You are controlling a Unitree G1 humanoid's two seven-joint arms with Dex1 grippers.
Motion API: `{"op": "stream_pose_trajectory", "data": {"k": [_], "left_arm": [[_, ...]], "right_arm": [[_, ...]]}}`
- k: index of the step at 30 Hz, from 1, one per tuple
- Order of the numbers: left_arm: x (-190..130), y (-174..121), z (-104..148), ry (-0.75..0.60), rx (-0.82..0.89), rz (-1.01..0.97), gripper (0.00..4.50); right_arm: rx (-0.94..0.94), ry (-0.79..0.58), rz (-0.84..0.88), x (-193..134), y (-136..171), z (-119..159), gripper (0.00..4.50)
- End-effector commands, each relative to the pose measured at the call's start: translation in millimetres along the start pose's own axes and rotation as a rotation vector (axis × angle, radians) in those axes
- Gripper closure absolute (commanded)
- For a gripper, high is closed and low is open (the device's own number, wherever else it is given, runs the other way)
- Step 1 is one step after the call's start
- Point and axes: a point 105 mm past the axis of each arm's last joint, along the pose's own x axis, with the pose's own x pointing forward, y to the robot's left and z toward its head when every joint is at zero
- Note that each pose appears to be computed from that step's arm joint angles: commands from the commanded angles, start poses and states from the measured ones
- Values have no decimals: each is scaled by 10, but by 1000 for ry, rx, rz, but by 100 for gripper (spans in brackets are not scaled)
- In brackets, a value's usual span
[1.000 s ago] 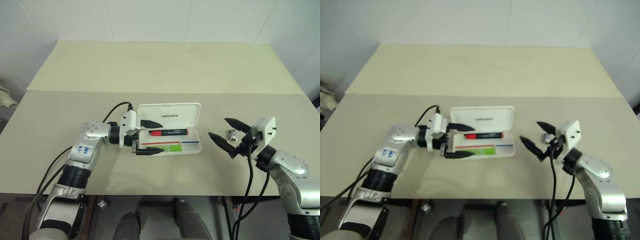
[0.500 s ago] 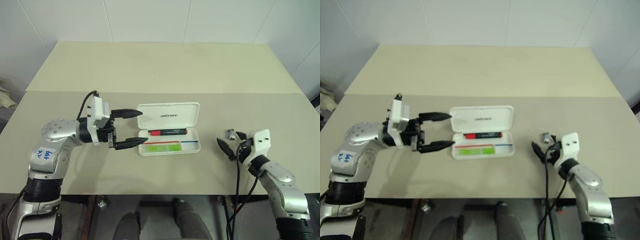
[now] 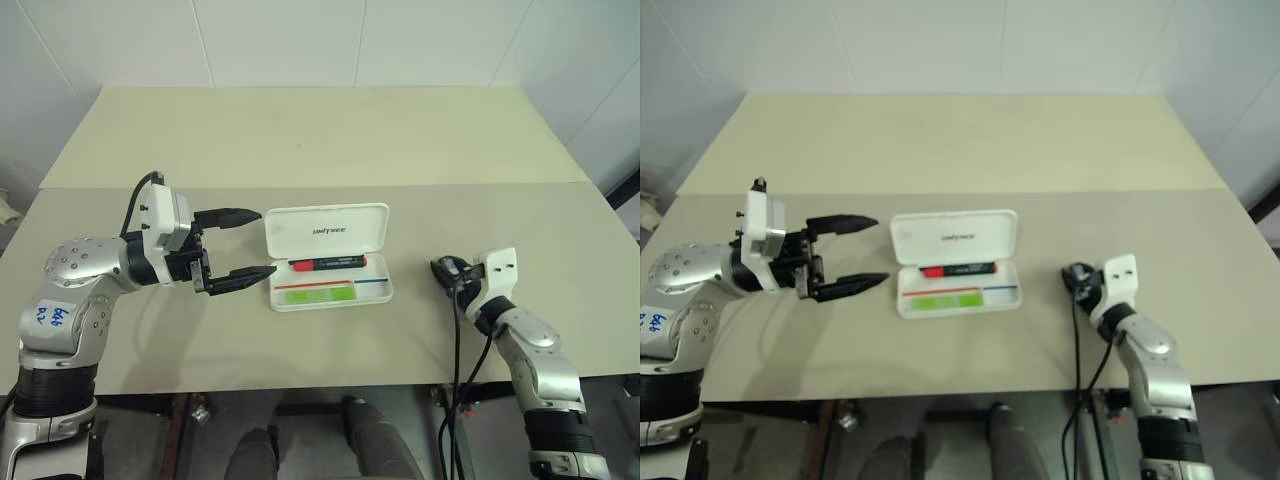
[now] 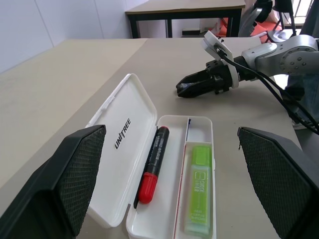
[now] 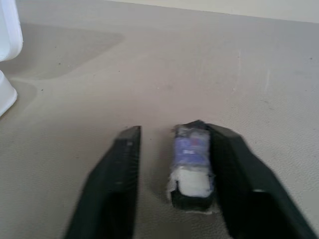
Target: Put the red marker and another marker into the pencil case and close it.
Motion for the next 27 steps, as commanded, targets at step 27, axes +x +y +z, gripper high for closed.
{"op": "stream_pose_trajectory", "data": {"k": [27], "left_arm": [[-139, -206, -135, 63, 16, -14, 0]], "right_arm": [[-341, -91, 1121, 8, 901, 800, 409]]}}
